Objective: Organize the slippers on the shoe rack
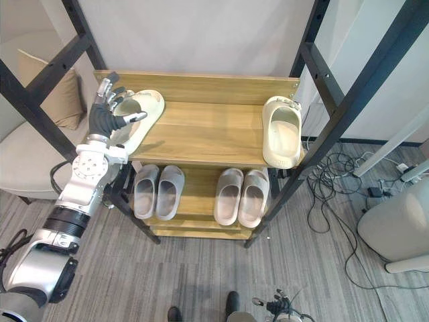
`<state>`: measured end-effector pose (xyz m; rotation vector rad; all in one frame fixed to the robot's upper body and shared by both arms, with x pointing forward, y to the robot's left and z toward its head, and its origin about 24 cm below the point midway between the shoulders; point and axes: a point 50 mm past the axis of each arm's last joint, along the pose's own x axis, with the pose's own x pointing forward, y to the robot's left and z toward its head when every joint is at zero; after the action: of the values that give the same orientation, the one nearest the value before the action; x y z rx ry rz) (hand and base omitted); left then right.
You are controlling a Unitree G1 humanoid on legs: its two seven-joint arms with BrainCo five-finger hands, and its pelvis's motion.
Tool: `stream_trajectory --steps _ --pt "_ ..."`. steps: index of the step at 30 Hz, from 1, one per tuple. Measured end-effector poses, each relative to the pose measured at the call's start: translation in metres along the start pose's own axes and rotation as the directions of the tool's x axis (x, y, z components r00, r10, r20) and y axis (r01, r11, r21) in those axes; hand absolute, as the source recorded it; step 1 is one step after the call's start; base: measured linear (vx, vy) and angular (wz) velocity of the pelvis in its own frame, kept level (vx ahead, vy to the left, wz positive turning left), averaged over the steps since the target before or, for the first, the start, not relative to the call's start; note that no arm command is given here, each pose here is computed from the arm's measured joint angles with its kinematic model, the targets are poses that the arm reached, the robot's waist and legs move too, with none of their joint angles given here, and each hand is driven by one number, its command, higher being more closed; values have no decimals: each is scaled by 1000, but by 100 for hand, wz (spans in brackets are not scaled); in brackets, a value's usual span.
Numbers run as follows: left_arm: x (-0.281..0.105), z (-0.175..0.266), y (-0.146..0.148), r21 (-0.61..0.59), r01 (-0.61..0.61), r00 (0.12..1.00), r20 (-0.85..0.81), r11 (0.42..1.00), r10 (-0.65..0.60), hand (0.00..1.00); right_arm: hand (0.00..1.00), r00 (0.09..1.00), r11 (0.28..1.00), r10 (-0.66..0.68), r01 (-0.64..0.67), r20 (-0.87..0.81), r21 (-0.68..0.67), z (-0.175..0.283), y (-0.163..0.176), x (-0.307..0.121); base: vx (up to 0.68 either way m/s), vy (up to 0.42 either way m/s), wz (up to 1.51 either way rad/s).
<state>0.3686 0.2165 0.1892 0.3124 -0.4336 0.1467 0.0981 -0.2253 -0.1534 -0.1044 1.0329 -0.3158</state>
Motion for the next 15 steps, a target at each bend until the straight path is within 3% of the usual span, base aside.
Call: stream_trajectory --steps 6,15 --pt "14 5 15 29 -49 999 -10 998 49 0 0 1000 1000 13 -13 4 10 2 1 0 -18 -11 -4" --pt "23 -9 36 164 -74 990 -110 984 93 0 0 1000 999 6 -6 0 44 1 0 0 -20 -10 -7"
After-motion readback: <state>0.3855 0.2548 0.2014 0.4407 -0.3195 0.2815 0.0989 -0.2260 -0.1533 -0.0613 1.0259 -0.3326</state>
